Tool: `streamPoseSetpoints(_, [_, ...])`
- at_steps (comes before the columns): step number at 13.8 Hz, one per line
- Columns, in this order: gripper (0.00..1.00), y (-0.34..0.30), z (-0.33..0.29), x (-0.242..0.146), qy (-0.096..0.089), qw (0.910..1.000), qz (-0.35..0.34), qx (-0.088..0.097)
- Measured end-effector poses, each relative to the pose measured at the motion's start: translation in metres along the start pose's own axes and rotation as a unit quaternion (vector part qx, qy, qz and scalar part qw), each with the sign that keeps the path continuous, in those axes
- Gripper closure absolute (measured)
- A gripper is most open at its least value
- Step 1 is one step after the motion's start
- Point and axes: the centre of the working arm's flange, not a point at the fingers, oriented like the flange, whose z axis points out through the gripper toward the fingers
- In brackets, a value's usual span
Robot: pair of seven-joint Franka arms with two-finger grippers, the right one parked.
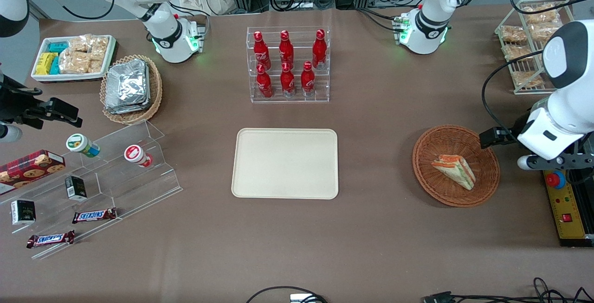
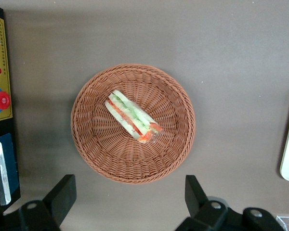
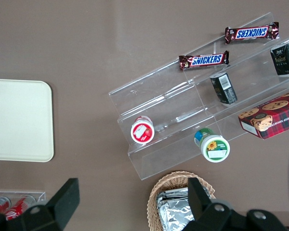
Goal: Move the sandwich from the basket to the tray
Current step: 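Move the left gripper from rest toward the wicker basket, then lower the open left gripper over the wrapped sandwich in the basket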
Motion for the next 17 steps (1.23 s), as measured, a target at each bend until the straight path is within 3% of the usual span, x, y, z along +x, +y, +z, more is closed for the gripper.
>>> streamPoseSetpoints(8, [0.0, -0.004, 0.007, 0.002, -0.007, 1.0, -0.006, 0.002])
streamPoseSetpoints(12, [0.0, -0.017, 0.035, 0.006, -0.027, 0.9948, -0.098, 0.004])
streamPoseSetpoints(15, [0.0, -0.025, 0.057, 0.014, -0.033, 0.9728, -0.229, 0.008])
streamPoseSetpoints(17, [0.0, -0.019, 0.086, 0.026, -0.032, 0.9469, -0.32, 0.012])
